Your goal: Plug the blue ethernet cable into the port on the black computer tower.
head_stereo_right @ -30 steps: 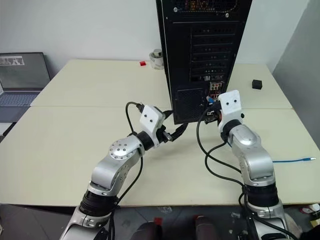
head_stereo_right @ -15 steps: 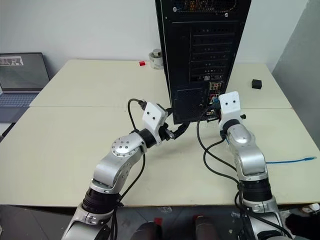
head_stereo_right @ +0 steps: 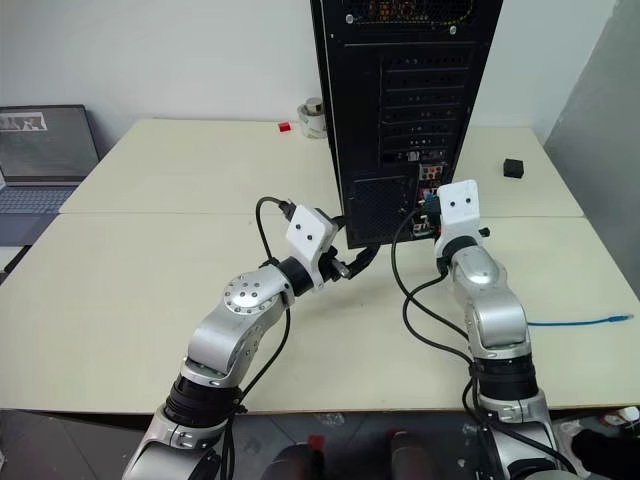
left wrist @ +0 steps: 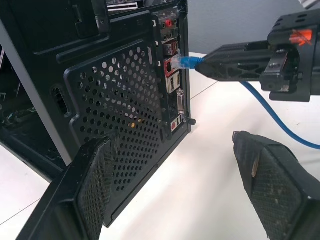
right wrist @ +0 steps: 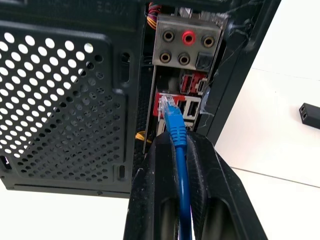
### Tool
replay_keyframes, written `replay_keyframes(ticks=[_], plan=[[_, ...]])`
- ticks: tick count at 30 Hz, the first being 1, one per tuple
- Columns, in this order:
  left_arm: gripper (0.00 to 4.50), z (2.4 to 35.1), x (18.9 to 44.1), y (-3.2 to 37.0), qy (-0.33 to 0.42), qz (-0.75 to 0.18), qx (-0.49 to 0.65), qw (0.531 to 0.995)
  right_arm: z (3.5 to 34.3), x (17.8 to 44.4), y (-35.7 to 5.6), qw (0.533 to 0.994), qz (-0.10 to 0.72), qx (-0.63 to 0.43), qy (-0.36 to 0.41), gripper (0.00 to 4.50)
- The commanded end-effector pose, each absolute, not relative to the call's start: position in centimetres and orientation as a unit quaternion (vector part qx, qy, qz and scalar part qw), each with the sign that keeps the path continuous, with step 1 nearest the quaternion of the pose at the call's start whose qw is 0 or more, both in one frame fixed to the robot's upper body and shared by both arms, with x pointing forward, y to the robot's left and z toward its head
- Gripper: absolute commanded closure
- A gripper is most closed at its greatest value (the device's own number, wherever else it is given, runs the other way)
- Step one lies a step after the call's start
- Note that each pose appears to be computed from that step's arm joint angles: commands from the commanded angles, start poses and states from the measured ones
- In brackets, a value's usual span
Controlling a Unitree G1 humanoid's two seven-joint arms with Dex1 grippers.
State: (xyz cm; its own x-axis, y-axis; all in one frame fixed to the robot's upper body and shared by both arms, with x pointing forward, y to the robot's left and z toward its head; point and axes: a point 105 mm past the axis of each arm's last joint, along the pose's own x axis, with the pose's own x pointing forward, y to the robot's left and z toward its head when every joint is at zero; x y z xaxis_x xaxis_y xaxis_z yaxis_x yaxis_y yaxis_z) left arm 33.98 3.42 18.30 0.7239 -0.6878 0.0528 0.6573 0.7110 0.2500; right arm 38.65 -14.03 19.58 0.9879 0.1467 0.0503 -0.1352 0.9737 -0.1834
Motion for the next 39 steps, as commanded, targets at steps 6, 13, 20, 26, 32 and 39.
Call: replay_keyframes(ticks=[6,13,20,26,32,39], plan=[[0.66,19.98,33.68,3.19,-0.103,-0.368,0.113,0.917,21.17,38.89,-14.18,0.993,0.063,-0.080,-0.057,4.50],[0.66,20.06,33.71,3.37,-0.104,-0.366,0.114,0.918,21.04,38.91,-14.27,0.994,0.062,-0.065,-0.054,4.50],[0.66,20.07,33.71,3.42,-0.104,-0.365,0.113,0.918,21.06,39.03,-14.16,0.996,0.061,-0.046,-0.049,4.50],[0.66,20.08,33.74,3.47,-0.104,-0.364,0.113,0.919,20.88,39.09,-13.74,0.996,0.067,-0.045,-0.044,4.50],[0.66,20.10,33.75,3.53,-0.104,-0.363,0.114,0.919,20.70,39.11,-13.55,0.996,0.070,-0.047,-0.040,4.50],[0.66,20.16,33.80,3.54,-0.105,-0.362,0.113,0.919,20.86,39.30,-13.76,0.996,0.064,-0.040,-0.042,4.50]])
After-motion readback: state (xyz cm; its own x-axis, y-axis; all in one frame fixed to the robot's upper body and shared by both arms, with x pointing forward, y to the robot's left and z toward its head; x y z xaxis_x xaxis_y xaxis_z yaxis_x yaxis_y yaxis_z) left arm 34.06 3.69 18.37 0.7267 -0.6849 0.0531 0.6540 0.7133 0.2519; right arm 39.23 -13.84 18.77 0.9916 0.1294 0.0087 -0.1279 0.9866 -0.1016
